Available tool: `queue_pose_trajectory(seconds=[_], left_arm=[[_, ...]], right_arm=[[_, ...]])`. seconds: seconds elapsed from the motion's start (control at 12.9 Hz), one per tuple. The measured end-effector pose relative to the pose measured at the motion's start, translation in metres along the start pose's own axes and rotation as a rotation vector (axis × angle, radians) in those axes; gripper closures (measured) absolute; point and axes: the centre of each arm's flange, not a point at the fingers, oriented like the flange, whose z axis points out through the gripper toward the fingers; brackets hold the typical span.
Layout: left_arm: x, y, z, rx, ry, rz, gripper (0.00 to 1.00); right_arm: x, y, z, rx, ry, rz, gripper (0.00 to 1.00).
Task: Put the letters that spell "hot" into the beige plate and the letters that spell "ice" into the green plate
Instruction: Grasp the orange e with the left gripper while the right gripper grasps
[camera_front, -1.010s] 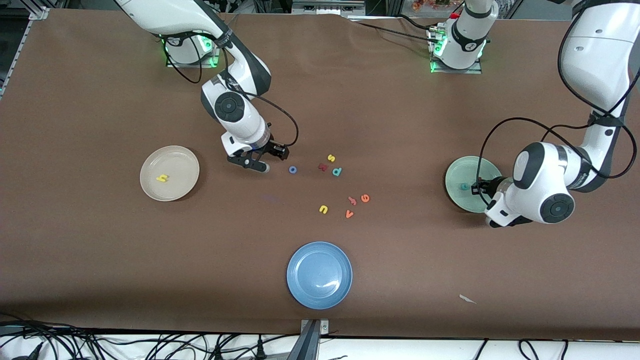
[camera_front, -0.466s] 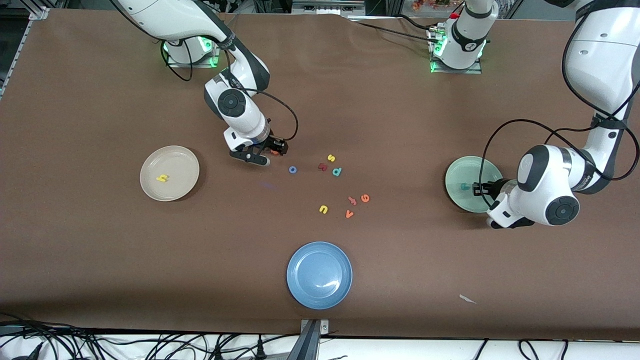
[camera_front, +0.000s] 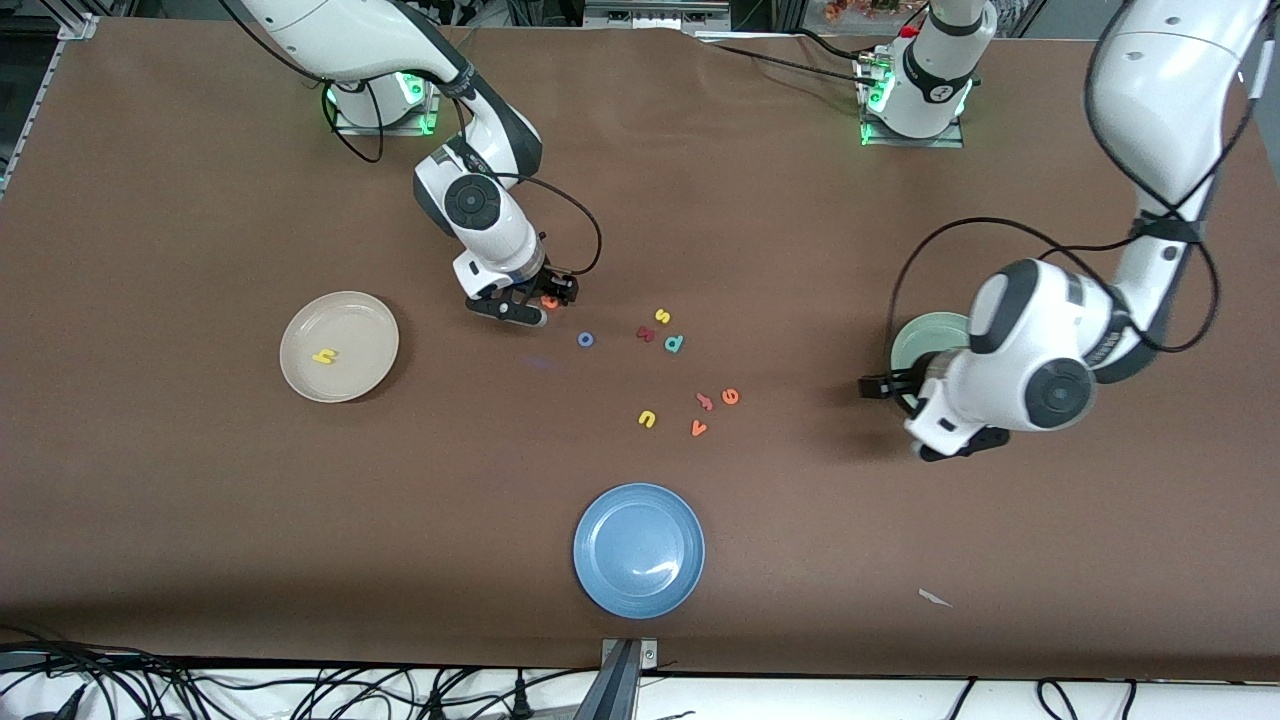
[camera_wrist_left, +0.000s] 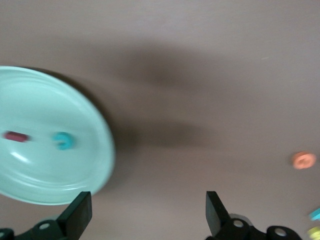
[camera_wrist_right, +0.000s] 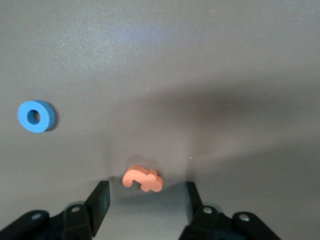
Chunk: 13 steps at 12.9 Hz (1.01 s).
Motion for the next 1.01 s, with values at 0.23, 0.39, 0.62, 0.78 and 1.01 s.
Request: queue_pose_trajectory(seconds=[0.23, 0.39, 0.62, 0.78, 1.01], left_arm=[[-0.015, 0.07, 0.016, -0.105, 0.112, -0.128, 0.0], [-0.028, 0.102, 0.041, -0.124, 0.118, -0.116, 0.0], [-0.044, 0.137, 0.075, -0.119, 0.138, -0.059, 0.0], [-0.045, 0.146, 0.093, -0.132, 0.145, -0.045, 0.0], [-0.044, 0.149, 0.111, -0.103, 0.164, -0.008, 0.03]], right_arm=[[-0.001, 0.002, 0.003, -0.009, 0.006, -0.017, 0.35], [-0.001, 0.002, 0.003, -0.01, 0.006, -0.018, 0.35], [0.0, 0.003, 0.003, -0.012, 0.006, -0.018, 0.38], [0.001, 0.003, 0.003, -0.012, 0.01, -0.021, 0.37], [0.004, 0.006, 0.003, -0.019, 0.031, -0.045, 0.37]])
